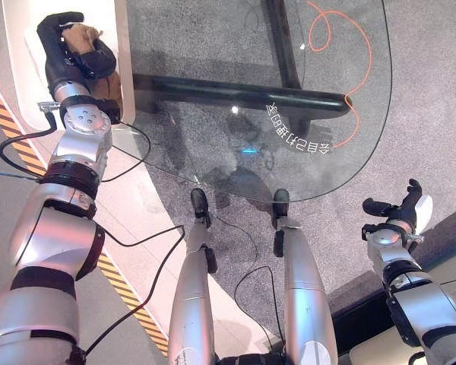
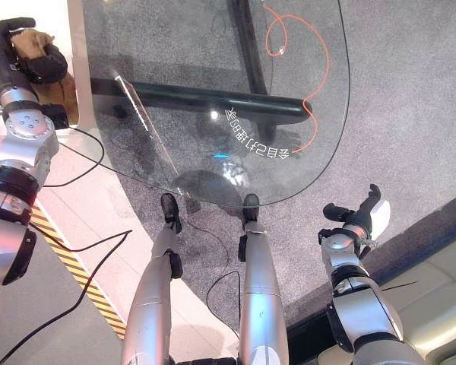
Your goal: Wipe the table with a cloth and put it in the basket.
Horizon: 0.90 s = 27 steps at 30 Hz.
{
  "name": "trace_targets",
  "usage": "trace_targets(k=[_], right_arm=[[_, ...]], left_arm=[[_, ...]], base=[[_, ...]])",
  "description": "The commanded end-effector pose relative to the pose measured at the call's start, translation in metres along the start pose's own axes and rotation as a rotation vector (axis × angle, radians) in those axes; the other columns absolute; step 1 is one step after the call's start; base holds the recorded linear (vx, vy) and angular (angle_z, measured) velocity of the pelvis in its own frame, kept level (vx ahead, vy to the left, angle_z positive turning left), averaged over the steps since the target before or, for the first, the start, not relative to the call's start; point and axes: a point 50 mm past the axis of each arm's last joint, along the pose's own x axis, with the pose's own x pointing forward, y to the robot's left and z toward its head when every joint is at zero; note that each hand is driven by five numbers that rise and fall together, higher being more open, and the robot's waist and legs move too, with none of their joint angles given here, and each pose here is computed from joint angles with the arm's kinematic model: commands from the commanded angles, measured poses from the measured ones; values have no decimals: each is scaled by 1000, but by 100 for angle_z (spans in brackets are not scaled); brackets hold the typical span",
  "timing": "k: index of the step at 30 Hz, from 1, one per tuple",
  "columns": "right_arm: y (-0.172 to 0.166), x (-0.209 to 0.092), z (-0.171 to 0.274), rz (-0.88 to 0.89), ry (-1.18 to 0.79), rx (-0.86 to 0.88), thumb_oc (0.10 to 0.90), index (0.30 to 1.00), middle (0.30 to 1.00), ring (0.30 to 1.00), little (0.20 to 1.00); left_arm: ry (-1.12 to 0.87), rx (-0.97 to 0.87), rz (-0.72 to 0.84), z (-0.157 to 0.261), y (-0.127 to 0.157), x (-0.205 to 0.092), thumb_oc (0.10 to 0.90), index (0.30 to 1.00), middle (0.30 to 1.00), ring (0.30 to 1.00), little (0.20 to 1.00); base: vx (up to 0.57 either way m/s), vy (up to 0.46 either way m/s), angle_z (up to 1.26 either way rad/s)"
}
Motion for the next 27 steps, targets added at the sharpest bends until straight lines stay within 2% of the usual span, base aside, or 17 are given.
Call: trace_targets(k=[1,16,27], right_arm=[[-39,16,-8,-114,-19,-46,800,900,900,900,900],[-40,16,-8,-114,-20,-48,800,900,900,900,900],[-37,14,-11,-105,-12,-52,800,900,900,900,900]], left_arm=[[-184,-31,172,60,51,27,800,900,900,900,900],[-174,-35,202,60,55,27,800,900,900,900,900],[-256,-106,247,68,54,23,800,900,900,900,900]], base=[[0,0,0],[0,0,0],[0,0,0]])
